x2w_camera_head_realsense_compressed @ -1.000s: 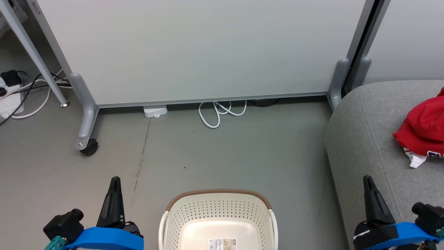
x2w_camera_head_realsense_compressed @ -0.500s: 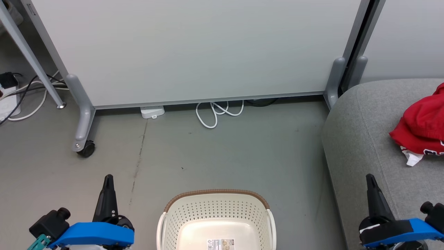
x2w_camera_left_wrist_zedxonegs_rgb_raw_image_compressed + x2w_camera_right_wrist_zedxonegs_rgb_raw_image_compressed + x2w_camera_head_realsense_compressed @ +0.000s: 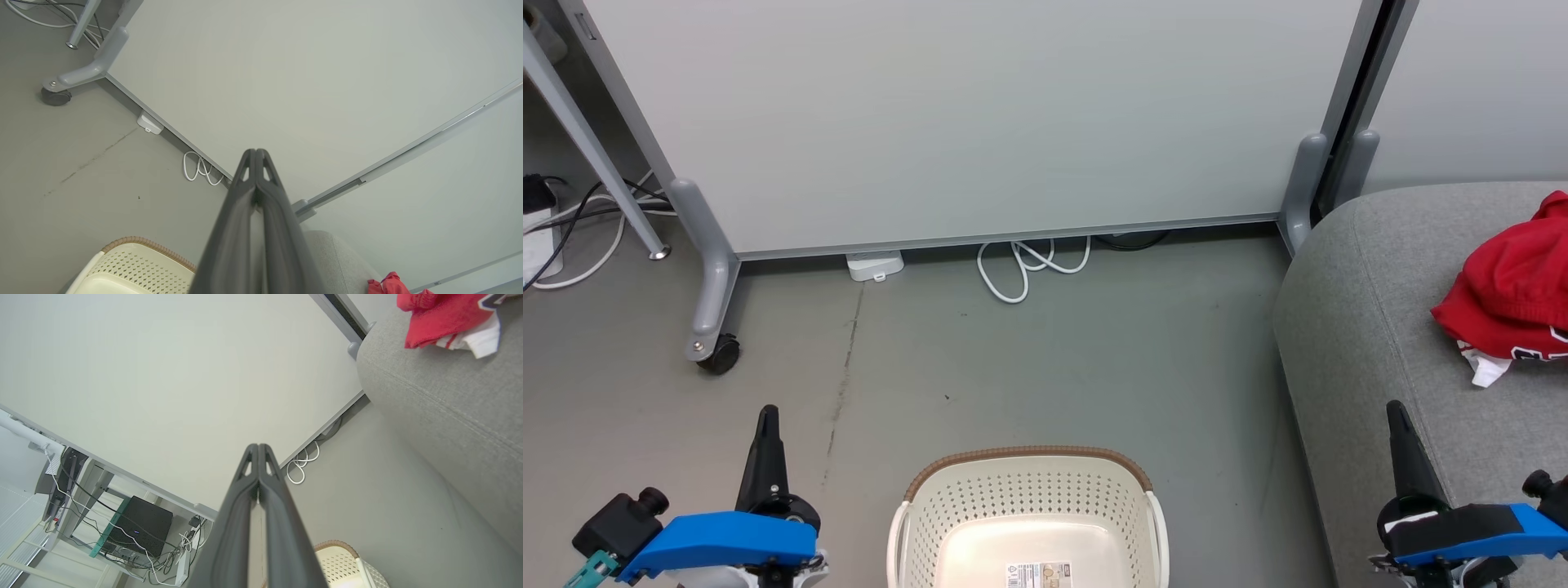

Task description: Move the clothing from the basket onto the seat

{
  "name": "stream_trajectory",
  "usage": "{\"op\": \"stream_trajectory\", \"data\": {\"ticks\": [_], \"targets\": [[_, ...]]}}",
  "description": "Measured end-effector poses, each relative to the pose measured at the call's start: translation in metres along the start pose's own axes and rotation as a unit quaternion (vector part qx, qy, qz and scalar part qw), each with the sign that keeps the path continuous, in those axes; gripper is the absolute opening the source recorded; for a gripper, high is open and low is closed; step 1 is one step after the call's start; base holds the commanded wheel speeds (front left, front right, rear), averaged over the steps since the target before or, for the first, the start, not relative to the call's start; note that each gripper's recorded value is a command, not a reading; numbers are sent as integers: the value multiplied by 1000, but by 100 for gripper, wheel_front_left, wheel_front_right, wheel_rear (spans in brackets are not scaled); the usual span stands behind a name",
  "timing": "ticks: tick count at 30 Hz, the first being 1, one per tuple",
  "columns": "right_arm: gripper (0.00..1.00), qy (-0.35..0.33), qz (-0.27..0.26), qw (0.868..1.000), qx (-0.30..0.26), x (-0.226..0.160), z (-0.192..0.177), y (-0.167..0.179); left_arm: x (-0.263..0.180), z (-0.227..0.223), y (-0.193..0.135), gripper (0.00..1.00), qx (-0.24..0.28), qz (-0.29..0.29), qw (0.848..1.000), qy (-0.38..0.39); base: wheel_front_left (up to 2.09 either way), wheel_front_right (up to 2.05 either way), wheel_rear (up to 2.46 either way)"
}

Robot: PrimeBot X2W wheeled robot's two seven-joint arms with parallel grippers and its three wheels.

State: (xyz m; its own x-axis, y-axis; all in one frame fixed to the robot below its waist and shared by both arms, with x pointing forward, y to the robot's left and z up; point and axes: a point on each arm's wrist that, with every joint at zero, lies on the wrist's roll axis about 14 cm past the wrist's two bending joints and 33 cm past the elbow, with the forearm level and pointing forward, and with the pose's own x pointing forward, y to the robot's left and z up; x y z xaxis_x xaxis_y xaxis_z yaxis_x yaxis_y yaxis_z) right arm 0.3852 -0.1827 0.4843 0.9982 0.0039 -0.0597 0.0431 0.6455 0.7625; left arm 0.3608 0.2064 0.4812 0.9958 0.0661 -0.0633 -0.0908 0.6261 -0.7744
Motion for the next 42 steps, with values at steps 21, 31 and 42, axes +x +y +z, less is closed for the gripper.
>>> {"op": "stream_trajectory", "data": {"ticks": [21, 31, 42], "targets": [[0, -1, -3, 992, 124, 1, 7, -1, 8, 3, -5, 0, -120, -3, 993, 6, 0, 0, 0], [0, -1, 0, 986, 167, 2, 9, 0, 11, 4, -6, 0, -163, -4, 987, 7, 0, 0, 0], [0, -3, 4, 975, 221, 2, 13, 1, 15, 5, -12, 0, -214, -13, 977, 12, 0, 0, 0]]}}
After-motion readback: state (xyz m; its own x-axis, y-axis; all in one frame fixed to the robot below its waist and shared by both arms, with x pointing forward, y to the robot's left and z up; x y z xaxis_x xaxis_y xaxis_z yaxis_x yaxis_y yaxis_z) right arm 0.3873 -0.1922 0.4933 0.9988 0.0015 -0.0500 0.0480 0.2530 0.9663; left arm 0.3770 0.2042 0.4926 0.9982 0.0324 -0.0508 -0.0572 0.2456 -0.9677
